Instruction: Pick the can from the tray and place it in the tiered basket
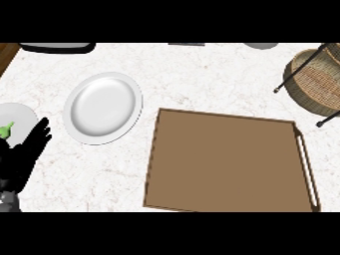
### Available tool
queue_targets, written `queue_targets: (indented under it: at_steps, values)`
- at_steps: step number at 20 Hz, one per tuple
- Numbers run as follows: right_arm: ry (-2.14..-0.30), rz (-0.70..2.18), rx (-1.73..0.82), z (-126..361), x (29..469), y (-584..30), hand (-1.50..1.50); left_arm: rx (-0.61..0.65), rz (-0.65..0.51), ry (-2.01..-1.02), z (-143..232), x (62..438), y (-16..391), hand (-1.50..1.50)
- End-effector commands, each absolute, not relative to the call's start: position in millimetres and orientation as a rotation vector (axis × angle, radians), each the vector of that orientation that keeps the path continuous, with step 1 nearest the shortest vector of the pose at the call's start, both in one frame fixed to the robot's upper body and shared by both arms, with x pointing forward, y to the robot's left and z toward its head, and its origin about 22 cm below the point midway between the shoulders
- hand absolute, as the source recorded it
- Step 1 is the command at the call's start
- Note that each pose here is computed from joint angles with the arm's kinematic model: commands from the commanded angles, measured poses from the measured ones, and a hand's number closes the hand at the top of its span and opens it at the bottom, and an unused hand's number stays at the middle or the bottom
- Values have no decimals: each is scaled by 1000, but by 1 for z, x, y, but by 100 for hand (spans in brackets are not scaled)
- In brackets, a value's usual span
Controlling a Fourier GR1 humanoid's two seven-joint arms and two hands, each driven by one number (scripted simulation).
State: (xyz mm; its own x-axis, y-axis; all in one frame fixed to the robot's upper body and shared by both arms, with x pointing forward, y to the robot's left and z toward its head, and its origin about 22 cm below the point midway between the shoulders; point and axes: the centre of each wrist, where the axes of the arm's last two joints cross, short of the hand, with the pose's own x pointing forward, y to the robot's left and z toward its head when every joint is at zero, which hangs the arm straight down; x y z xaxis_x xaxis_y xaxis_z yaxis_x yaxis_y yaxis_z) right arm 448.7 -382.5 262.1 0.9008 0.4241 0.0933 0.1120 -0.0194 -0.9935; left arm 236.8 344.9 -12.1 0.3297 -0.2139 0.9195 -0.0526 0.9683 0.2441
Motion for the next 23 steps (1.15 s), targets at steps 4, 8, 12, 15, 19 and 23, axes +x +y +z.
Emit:
queue_targets:
  at_steps: [4,8,12,15,19,23]
  values:
    - [-661,-29,-1710,298,447,-376,-150,249,-109,-1203,-14,230,345,0]
    - [-670,-246,-1638,327,441,-376,-150,274,-99,-1209,-13,226,351,0]
    - [-751,-394,-1528,344,434,-379,-150,285,-58,-1183,-27,220,353,0]
    - [-895,-553,-1426,350,427,-385,-150,306,-37,-1170,-24,223,359,0]
    - [-1068,-595,-1410,347,412,-398,-150,315,-22,-1154,-25,203,375,0]
    - [-1130,-570,-1271,327,411,-389,-150,317,8,-1137,-33,193,376,0]
